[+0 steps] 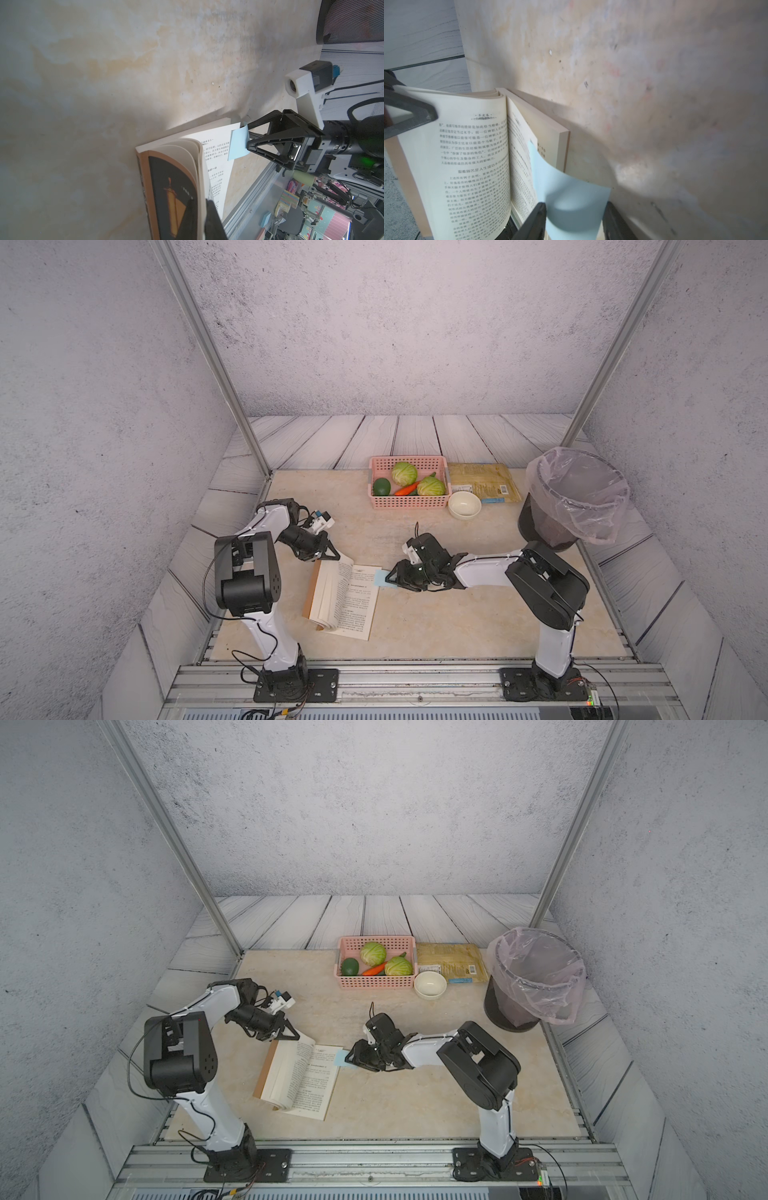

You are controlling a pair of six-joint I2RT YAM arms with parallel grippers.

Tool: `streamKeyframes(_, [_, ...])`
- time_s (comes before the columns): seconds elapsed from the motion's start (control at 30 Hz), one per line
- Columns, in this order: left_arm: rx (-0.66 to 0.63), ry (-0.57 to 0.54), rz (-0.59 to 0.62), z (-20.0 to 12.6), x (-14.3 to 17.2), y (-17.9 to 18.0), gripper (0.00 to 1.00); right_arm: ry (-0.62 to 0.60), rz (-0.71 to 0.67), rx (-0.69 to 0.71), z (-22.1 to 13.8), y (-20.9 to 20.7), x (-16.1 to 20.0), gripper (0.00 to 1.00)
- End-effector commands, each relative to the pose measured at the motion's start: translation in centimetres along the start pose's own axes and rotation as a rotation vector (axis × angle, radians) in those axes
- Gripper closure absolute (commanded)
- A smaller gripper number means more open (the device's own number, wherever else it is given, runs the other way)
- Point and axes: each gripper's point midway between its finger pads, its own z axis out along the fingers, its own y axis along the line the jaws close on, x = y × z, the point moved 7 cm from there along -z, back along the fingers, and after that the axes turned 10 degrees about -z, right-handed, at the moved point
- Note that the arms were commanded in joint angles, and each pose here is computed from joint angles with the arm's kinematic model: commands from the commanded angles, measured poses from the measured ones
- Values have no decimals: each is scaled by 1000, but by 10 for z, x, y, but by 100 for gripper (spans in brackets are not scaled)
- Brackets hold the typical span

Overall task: Peel off the used sticky note
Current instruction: Tear off the note from the book.

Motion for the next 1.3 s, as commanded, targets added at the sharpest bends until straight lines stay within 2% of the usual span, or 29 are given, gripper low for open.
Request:
streamKeyframes(0.0, [16, -11, -3, -1, -2, 2, 100, -12, 44, -23, 1, -4, 6, 51])
streamKeyframes(0.53, [16, -13, -1, -2, -1, 1, 100, -78, 113, -193, 3, 2, 7, 51])
streamKeyframes(0.77, [16, -13, -3, -2, -2, 1, 100, -80, 99, -184, -3, 5, 6, 54])
streamKeyframes(0.97, [19, -16, -5, -3, -2, 0, 100, -81, 79, -135, -8, 5, 7, 70])
streamKeyframes(1.27, [17, -15, -6, -3, -2, 1, 100, -65, 2, -15, -15, 9, 8, 80])
